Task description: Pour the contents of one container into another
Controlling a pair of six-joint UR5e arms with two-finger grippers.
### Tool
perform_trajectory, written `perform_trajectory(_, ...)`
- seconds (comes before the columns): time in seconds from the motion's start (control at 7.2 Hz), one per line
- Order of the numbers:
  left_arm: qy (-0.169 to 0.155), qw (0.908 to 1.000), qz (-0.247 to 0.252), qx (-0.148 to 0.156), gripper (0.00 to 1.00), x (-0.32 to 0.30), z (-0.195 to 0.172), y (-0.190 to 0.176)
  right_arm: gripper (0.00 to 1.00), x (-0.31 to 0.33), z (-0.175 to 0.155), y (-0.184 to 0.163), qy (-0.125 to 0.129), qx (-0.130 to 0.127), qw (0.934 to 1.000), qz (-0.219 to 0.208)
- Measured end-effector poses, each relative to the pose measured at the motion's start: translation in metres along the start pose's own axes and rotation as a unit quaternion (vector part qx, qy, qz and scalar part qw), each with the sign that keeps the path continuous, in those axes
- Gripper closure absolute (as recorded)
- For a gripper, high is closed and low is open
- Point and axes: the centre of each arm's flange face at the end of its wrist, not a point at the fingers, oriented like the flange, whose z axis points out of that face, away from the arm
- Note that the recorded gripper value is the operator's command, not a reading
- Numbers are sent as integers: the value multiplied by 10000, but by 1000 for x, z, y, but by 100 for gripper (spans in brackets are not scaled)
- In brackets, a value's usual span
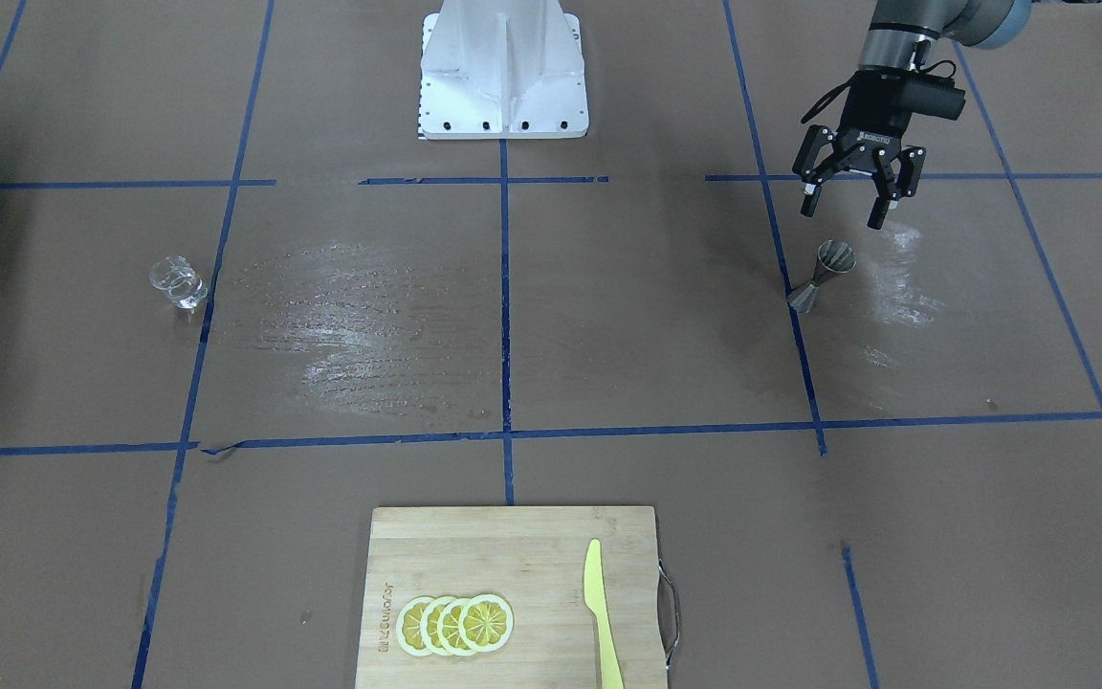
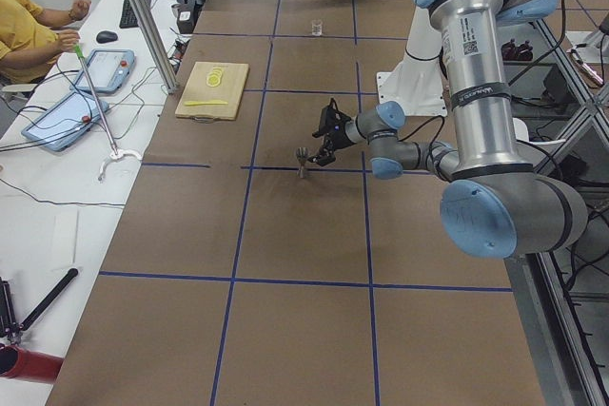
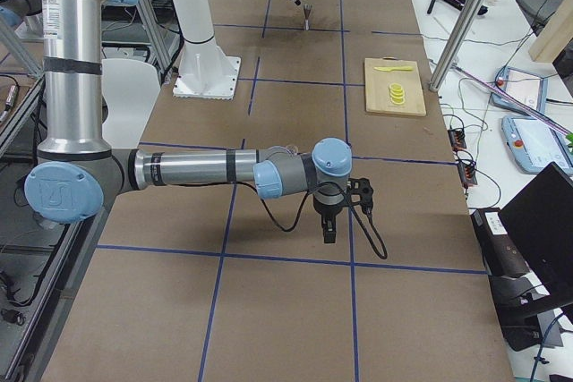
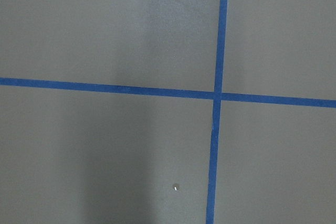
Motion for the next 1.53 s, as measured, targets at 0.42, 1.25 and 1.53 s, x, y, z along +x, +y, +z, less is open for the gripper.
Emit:
perform_trajectory(0.42, -382, 9964, 217, 719, 1, -6, 6, 27, 0, 0, 0, 0, -1, 2, 10000, -12)
perform_trajectory(1.25, -600, 9876, 94, 1445, 1, -2, 44, 71, 0, 2, 2, 1, 4, -25, 10000, -1)
perform_trajectory(1.53, -690, 9836, 159, 1661, 1, 1, 63, 84, 0, 3, 3, 2, 6, -34, 10000, 5)
